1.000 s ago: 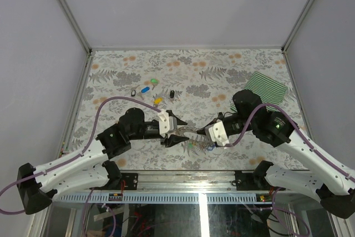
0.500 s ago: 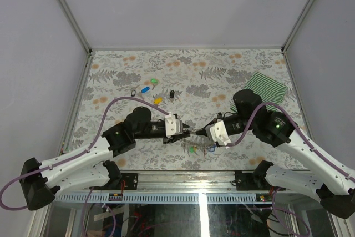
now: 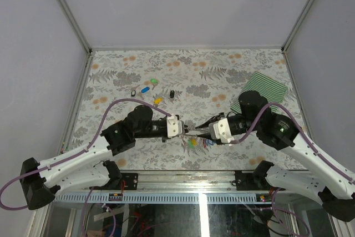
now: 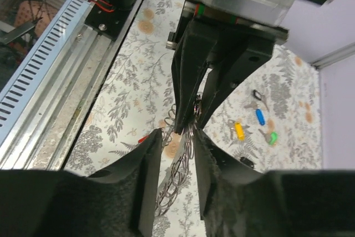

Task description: Put the keys on the keyring

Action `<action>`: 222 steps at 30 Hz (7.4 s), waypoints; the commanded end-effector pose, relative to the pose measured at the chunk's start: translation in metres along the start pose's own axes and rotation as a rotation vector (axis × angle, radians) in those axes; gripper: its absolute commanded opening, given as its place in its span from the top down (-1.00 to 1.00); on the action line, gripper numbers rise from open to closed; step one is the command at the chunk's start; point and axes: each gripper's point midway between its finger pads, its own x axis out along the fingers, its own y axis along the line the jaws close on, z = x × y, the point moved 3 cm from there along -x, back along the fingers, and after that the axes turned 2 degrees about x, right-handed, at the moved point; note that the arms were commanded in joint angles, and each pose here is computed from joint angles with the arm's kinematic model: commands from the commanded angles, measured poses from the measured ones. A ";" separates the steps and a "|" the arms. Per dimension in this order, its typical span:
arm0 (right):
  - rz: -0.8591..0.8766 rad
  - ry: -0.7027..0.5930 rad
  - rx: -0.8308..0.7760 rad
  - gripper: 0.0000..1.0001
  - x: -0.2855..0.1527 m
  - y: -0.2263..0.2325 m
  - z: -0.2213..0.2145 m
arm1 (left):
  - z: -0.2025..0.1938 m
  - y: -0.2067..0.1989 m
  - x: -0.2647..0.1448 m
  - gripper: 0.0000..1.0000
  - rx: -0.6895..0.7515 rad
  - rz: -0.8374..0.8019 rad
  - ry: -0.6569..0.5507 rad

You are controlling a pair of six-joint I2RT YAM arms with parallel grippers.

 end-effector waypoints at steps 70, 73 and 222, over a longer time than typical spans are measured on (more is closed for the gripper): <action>-0.439 -0.116 1.550 0.18 0.046 -0.051 -0.011 | 0.016 0.052 -0.055 1.00 0.887 0.231 0.160; -0.430 -0.100 1.556 0.19 0.048 -0.049 -0.014 | 0.017 0.052 -0.055 1.00 0.890 0.233 0.160; -0.423 -0.061 1.620 0.63 0.054 -0.043 -0.024 | 0.027 0.073 -0.063 1.00 0.952 0.340 0.224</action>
